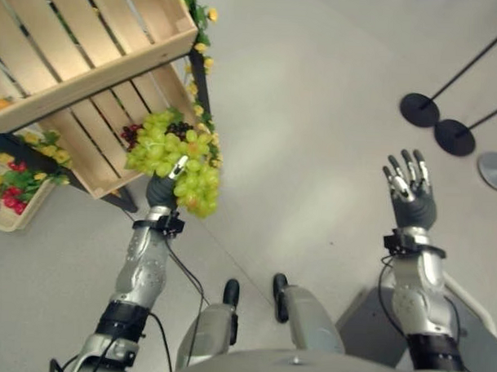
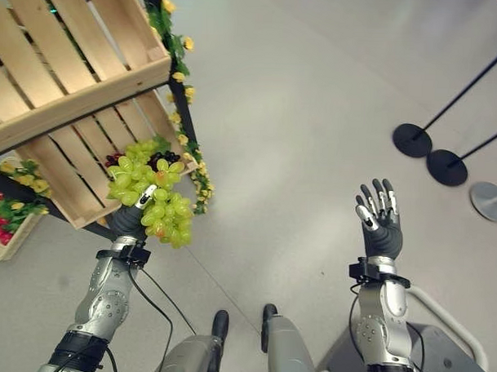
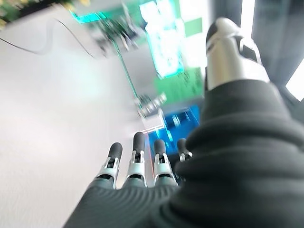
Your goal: Pick up the fruits from the basket on one side to the basket on the other side
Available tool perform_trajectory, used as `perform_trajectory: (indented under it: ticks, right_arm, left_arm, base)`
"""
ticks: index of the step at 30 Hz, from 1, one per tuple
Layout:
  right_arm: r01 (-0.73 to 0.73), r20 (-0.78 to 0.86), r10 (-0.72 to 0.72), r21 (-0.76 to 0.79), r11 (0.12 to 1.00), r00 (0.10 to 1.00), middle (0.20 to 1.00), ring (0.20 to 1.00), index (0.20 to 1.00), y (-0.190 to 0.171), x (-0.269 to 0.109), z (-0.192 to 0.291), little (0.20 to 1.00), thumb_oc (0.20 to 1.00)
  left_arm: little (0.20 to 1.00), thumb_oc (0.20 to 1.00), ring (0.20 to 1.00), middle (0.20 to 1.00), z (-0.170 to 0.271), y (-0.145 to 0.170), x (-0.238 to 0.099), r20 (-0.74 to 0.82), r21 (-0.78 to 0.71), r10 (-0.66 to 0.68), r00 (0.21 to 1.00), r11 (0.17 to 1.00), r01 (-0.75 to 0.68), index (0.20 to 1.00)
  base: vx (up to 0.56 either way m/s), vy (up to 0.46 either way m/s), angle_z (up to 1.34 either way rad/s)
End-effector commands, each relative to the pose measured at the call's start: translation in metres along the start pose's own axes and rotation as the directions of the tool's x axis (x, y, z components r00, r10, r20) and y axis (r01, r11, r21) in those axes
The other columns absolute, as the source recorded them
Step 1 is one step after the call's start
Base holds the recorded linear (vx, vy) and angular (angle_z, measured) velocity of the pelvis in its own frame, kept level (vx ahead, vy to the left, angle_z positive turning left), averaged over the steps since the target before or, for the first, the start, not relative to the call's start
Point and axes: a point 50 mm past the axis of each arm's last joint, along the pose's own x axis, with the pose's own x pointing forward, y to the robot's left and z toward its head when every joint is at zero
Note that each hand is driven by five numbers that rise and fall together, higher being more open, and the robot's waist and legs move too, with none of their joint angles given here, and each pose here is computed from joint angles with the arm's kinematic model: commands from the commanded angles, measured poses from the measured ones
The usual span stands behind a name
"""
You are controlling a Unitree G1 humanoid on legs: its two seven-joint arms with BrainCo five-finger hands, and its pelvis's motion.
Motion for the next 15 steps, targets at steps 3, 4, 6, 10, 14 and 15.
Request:
perform_trajectory:
  ticks: [3,4,6,10,14,15]
  right_arm:
    - [-0.038,0.054,0.048,-0.177,0.983,0.997,1.0,1.0,1.0,-0.012,0.004,0.019,1.0,1.0]
    - [-0.042,0.049,0.052,-0.187,0.982,0.997,1.0,1.0,1.0,-0.012,0.005,0.019,1.0,1.0]
    - [-0.036,0.047,0.046,-0.198,0.979,0.998,1.0,1.0,1.0,-0.015,0.006,0.02,1.0,1.0]
    - [-0.057,0.042,0.069,-0.242,0.969,0.997,1.0,1.0,1.0,-0.013,0.01,0.023,1.0,1.0]
    - [-0.002,0.068,0.022,-0.278,0.961,0.997,1.0,1.0,1.0,-0.019,0.01,0.027,1.0,1.0]
    - [0.006,0.065,0.012,-0.276,0.961,0.998,1.0,1.0,1.0,-0.02,0.01,0.026,1.0,1.0]
  left_arm:
    - [0.2,0.2,0.2,0.2,0.026,-0.021,0.003,0.144,0.061,-0.151,0.978,0.988,0.144,0.2]
    - [0.2,0.2,0.2,0.2,0.025,-0.02,0.001,0.147,0.05,-0.138,0.979,0.99,0.132,0.2]
    - [0.2,0.2,0.2,0.2,0.026,-0.019,0.0,0.147,0.05,-0.129,0.981,0.991,0.123,0.2]
    - [0.2,0.2,0.2,0.2,0.025,-0.017,-0.001,0.148,0.046,-0.109,0.983,0.994,0.104,0.2]
    - [0.2,0.2,0.2,0.2,0.023,-0.02,0.006,0.154,0.016,-0.099,0.983,0.995,0.098,0.2]
    - [0.2,0.2,0.2,0.2,0.023,-0.021,0.006,0.153,0.015,-0.099,0.983,0.995,0.098,0.2]
  base:
    - [0.08,-0.237,1.72]
    - [0.08,-0.23,1.15]
    - [0.05,-0.236,0.8]
    - [0.05,-0.177,0.91]
    - [-0.05,0.013,1.36]
    - [-0.02,0.021,0.73]
